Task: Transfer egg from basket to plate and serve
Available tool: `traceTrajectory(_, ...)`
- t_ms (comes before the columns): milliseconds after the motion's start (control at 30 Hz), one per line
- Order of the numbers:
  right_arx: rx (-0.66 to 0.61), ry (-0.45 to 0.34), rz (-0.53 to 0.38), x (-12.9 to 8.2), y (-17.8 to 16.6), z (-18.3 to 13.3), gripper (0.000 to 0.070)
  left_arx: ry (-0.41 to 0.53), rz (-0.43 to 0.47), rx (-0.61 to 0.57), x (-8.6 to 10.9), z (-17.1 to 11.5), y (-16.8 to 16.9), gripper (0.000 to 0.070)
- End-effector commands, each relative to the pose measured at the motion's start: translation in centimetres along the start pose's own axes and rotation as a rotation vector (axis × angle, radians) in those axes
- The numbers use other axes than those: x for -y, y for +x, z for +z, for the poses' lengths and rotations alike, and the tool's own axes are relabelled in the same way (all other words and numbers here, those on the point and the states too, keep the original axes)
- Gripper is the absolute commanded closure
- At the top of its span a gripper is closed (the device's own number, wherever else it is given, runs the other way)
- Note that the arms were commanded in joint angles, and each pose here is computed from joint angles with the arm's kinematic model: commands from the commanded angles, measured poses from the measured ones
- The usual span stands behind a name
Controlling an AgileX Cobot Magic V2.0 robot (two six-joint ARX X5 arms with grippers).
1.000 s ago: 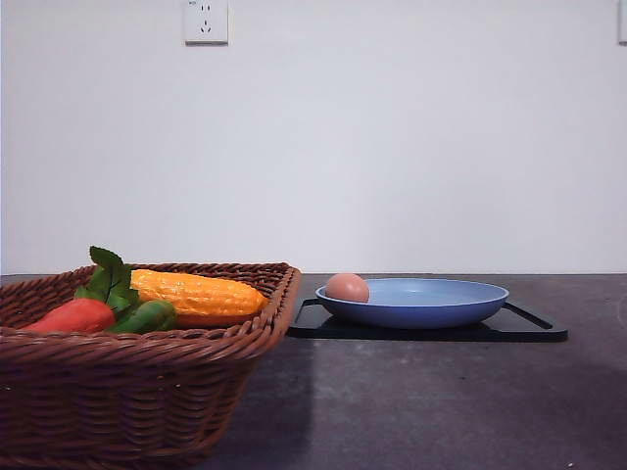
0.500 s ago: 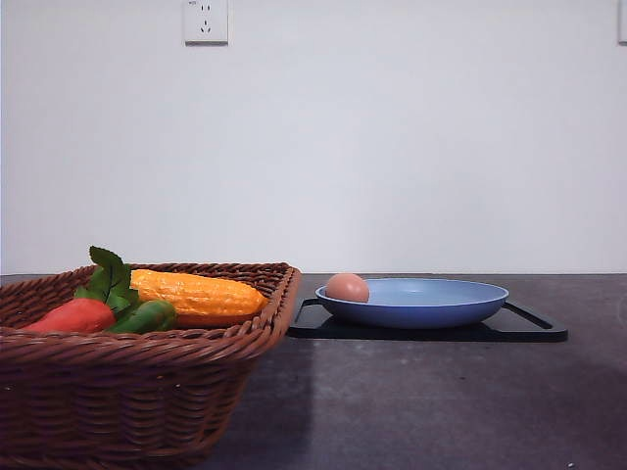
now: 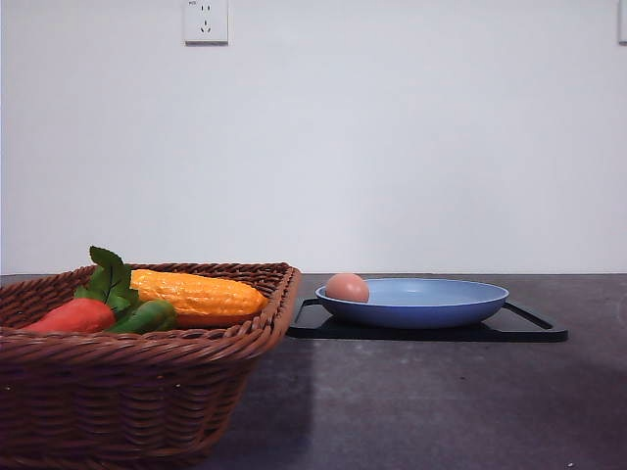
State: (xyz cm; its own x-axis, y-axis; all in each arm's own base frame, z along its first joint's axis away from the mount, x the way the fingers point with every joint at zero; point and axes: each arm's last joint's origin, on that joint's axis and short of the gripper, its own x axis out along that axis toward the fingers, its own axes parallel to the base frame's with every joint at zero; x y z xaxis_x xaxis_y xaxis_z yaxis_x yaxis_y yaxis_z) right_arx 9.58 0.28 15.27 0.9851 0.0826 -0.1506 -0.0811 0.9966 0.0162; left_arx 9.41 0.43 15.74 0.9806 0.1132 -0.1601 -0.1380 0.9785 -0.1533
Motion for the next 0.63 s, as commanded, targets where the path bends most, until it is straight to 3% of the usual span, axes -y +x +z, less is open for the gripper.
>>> traceTrajectory(0, 0.0, 0.009, 0.001, -0.02, 0.07, -0.16, 0.07, 0.001, 0.003, -0.031, -0.11, -0.71, 0.18, 0.07)
traceTrajectory(600, 0.0, 0.009, 0.001, -0.02, 0.07, -0.16, 0.07, 0.001, 0.003, -0.031, -0.11, -0.71, 0.18, 0.07)
